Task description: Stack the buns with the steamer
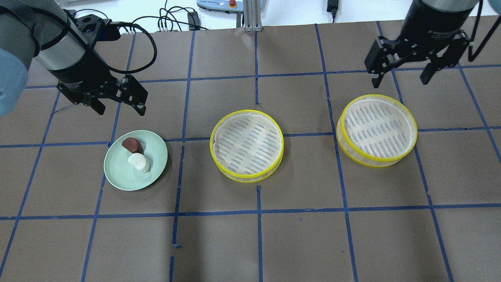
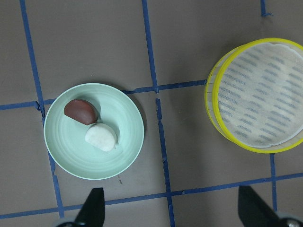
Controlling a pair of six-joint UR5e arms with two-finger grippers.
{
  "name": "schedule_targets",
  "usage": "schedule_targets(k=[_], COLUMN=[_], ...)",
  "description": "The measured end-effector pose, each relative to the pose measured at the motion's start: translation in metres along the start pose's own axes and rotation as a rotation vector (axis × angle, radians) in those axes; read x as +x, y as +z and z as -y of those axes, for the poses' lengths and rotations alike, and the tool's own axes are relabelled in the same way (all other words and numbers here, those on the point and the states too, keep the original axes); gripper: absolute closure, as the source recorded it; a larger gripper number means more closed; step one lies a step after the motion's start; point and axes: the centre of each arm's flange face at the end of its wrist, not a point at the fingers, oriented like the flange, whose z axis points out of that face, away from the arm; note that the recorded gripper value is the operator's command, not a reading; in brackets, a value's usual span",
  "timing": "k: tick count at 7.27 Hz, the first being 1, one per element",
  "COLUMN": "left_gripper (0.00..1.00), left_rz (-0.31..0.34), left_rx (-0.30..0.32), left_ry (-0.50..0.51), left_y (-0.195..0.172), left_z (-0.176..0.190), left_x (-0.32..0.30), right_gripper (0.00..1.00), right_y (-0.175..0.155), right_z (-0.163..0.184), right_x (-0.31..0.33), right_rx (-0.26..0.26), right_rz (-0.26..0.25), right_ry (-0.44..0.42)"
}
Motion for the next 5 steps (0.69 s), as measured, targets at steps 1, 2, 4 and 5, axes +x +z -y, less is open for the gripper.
schedule_targets(k=[1,2,4,5], left_gripper=[0.00,0.00,0.00,0.00], left_rz=[0.022,0.065,0.165,0.180], left_rx=[-0.048,-0.081,-0.146,-0.173], left_ry=[-0.022,-0.039,-0.063,-0.094], left_y=[0.036,0.077,0.160,0.189], left_z=[0.008,0.022,0.044,0.049], left_x=[-0.023,-0.044,-0.070,-0.075], right_gripper=[0.01,0.01,0.04,0.04], right_y=[0.026,0.064,0.161,0.201], right_z=[0.004,0.012,0.037,0.050], right_x=[0.041,0.072,0.124,0.151], right_rx=[-0.033,-0.056,-0.053,-0.029], right_rz=[0.015,0.030,0.039,0.034], right_ry=[-0.030,-0.033,-0.010,-0.029])
